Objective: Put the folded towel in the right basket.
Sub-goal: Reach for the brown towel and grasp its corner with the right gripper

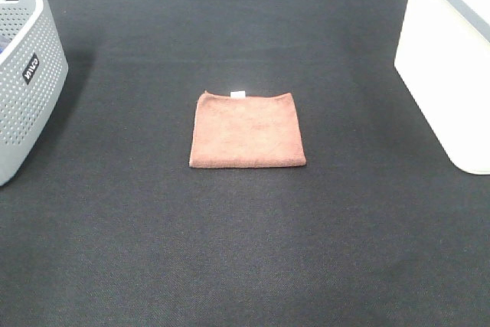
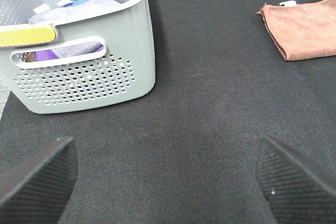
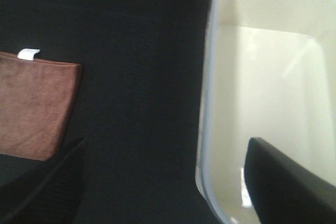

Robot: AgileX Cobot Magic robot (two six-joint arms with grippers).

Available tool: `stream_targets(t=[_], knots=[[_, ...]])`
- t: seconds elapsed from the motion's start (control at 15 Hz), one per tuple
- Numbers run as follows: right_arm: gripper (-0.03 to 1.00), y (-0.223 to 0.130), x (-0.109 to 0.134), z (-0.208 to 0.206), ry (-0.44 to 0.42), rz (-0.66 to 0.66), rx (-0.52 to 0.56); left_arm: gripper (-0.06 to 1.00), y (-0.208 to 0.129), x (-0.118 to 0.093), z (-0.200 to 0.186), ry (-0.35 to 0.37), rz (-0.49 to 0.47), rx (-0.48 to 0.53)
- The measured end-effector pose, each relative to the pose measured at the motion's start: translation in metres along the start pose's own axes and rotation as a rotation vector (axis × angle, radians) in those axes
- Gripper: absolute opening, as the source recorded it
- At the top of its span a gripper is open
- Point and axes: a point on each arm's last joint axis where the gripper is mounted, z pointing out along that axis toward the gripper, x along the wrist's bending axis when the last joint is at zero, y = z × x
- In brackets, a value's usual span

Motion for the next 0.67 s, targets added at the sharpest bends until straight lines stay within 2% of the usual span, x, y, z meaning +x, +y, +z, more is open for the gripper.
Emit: stream_targets(t=[0.2, 0.4, 0.67], knots=[[0.76, 0.024, 0.034, 0.052, 0.102, -0.087, 0.076, 0.88, 0.0, 0.0, 0.0, 0.0, 0.0, 0.0], [0.76, 0.02, 0.073, 0.108, 0.196, -0.121, 0.182, 0.88, 0.0, 0.0, 0.0, 0.0, 0.0, 0.0], [0.75, -0.003, 0.084, 0.169, 0.266, -0.033, 0.313, 0.88, 0.0, 0.0, 0.0, 0.0, 0.0, 0.0]])
